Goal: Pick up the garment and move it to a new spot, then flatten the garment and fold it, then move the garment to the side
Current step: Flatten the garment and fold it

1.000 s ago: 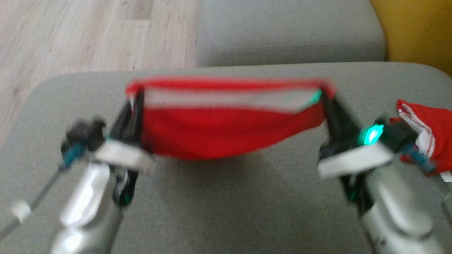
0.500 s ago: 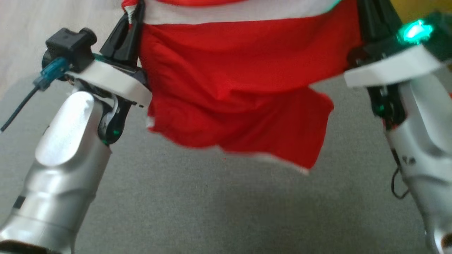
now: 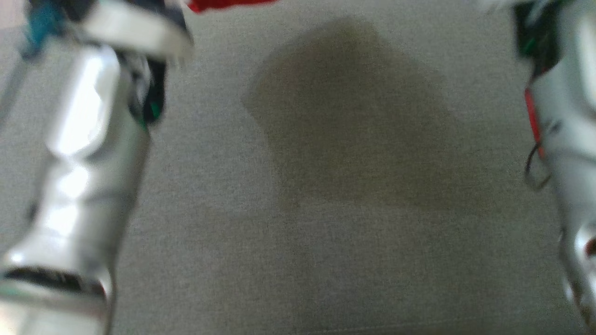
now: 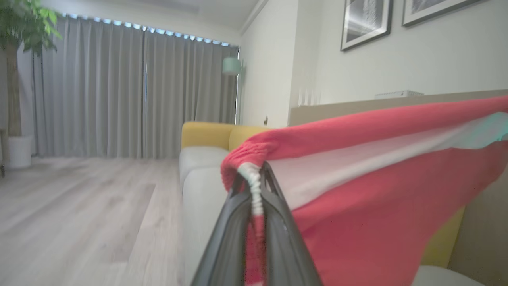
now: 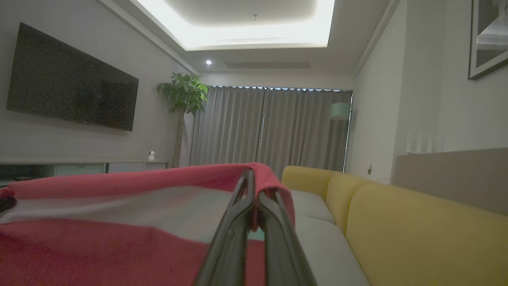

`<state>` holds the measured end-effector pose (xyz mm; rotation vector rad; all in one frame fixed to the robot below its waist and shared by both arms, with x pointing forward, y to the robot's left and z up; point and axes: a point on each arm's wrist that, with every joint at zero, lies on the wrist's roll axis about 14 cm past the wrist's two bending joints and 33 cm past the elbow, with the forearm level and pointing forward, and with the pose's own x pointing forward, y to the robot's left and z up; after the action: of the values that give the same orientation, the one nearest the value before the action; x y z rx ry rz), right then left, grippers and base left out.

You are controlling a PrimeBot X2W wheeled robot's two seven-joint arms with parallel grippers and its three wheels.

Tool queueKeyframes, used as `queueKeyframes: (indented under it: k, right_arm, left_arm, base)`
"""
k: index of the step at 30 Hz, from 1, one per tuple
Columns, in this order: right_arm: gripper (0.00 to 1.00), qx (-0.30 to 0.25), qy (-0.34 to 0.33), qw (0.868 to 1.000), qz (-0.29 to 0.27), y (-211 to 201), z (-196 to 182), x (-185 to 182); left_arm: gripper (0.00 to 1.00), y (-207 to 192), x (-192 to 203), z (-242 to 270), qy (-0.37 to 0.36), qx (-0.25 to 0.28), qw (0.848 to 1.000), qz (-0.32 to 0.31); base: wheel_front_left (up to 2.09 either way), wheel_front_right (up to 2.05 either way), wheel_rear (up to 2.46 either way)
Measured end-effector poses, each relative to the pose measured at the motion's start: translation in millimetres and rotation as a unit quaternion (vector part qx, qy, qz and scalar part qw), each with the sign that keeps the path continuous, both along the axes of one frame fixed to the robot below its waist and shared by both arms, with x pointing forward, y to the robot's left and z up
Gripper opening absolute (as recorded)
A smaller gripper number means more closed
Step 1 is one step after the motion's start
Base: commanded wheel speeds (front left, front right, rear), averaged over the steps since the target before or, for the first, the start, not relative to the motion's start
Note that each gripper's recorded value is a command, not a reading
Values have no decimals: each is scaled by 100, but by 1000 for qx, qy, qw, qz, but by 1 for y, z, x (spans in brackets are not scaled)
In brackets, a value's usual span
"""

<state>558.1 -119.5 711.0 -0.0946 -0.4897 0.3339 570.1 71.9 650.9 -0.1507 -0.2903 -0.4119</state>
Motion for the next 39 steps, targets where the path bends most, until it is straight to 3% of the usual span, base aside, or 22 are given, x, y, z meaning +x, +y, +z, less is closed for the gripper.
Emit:
queueKeyframes:
  k: [3,6,10,11,14,19,27,35,39]
  right_arm:
    - [0,16,74,997,2,1,-58,-10]
    - [0,28,170,985,0,-2,-134,-34]
    - [0,61,287,956,-12,-9,-223,-87]
    - [0,79,328,941,-21,-13,-253,-113]
    - [0,99,365,925,-32,-18,-278,-145]
    - [0,134,377,915,-46,-26,-287,-181]
    - [0,168,368,913,-51,-31,-283,-218]
    - [0,179,340,922,-46,-34,-265,-204]
    - [0,170,321,931,-30,-26,-248,-178]
  left_arm:
    - [0,0,-21,-73,86,17,996,-4]
    - [0,-2,-64,-158,197,5,980,-5]
    - [0,-8,-133,-237,315,-28,949,-2]
    - [0,-10,-159,-257,346,-32,938,-4]
    - [0,-14,-184,-269,368,-43,929,-7]
    - [0,-17,-209,-264,366,-60,929,-10]
    - [0,-21,-245,-258,359,-83,929,-17]
    - [0,-37,-249,-240,330,-81,939,-54]
    - [0,-39,-233,-224,308,-85,945,-62]
  base:
    - [0,0,0]
    - [0,0,0]
    - [0,0,0]
    - [0,0,0]
    - [0,0,0]
    - [0,0,0]
    - [0,0,0]
    - [0,0,0]
    - [0,0,0]
